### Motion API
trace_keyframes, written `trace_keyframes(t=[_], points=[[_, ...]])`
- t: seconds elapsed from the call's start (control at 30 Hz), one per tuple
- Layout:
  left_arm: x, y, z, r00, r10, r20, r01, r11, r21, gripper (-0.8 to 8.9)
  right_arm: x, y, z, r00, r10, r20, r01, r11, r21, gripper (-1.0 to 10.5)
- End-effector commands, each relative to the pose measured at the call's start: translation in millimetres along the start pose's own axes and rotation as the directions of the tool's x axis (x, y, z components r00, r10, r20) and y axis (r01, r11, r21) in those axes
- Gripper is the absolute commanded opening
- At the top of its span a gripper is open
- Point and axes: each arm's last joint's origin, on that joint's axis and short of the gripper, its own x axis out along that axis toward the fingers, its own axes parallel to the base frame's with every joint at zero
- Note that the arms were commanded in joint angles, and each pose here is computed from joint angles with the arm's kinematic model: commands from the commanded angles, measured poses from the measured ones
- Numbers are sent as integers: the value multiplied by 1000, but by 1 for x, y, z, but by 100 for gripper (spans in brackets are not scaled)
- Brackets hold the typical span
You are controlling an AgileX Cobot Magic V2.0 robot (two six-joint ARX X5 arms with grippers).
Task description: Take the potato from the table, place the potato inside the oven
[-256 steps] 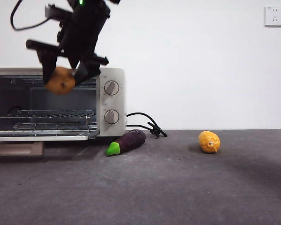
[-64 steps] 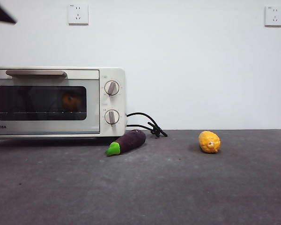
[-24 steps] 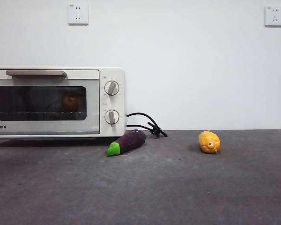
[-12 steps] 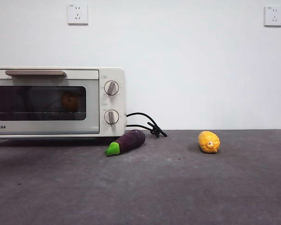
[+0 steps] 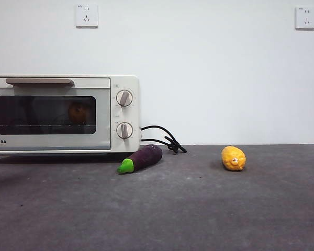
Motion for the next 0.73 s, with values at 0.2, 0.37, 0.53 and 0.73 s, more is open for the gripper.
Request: trace_keyframes(t=[0.2, 0.37, 0.53, 0.73], points=[[-12, -1, -83, 998, 66, 6, -64, 984, -166, -4, 1, 1, -3, 1000, -9, -17, 9, 1000, -5, 32], [-18, -1, -120, 994, 105, -22, -107, 955, -278, -4, 1, 1, -3, 1000, -9, -17, 9, 1000, -5, 32], [-22, -3, -131, 995, 79, -58, -91, 965, -248, -4, 1, 1, -3, 1000, -10, -17, 9, 1000, -5, 32], [-26, -4, -134, 994, 77, -78, -89, 981, -174, -4, 1, 1, -3, 1000, -9, -17, 9, 1000, -5, 32]])
